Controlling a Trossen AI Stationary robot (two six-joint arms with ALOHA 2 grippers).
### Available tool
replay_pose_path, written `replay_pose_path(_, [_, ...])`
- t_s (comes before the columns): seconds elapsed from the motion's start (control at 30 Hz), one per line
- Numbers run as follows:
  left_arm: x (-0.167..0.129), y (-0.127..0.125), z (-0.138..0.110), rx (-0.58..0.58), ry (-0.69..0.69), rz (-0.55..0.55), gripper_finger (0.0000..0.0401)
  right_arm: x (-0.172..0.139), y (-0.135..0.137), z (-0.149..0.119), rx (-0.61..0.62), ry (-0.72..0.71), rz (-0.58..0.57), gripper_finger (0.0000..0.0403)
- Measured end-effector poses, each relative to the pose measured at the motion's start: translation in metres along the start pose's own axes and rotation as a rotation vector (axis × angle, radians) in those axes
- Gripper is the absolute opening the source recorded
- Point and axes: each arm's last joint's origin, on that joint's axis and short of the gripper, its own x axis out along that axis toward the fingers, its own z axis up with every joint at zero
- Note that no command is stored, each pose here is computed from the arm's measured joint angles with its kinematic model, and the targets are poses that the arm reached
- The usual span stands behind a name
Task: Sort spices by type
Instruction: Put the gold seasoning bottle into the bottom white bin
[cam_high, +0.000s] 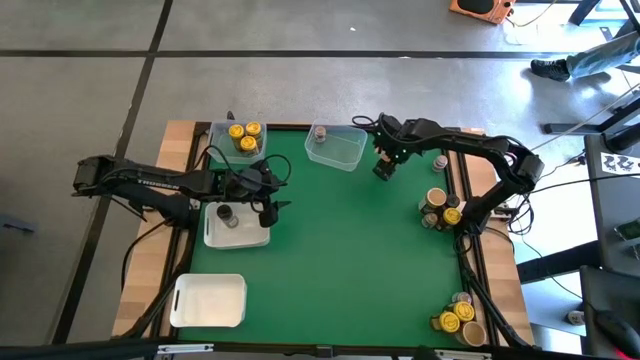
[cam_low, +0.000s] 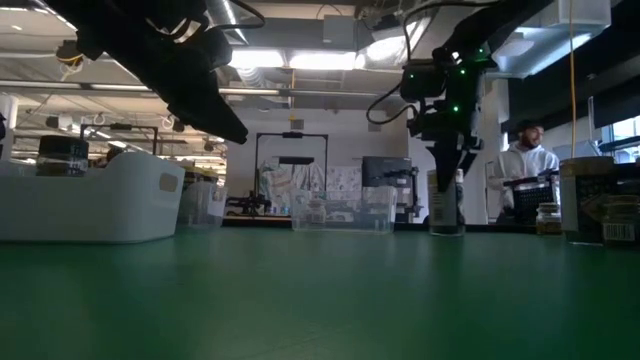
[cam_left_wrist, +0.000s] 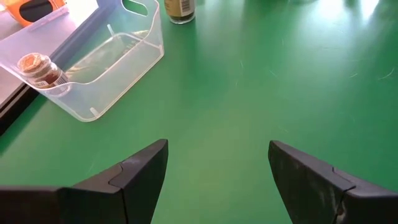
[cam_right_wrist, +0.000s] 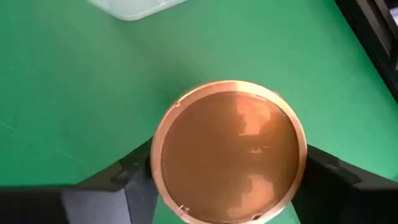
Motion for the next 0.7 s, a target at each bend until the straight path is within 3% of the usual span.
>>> replay_pose_path(0.2, [0.001,-0.001,0.000,0.048,0.000,-0.004,0.0276,-0.001,0.007,0.000,-0.068,-0.003,0.046,0.0277])
replay_pose_path(0.33, [0.003,-0.001,-0.001,0.040,0.005,-0.002,0.0276,-0.002,0.026,0.001,-0.166,-0.038,0.080,0.0294])
replay_pose_path(0.7, [0.011,-0.003,0.000,0.009,-0.011,-0.004,0.0276,-0.010,0.079,0.000,-0.379,-0.151,0.181,0.0275])
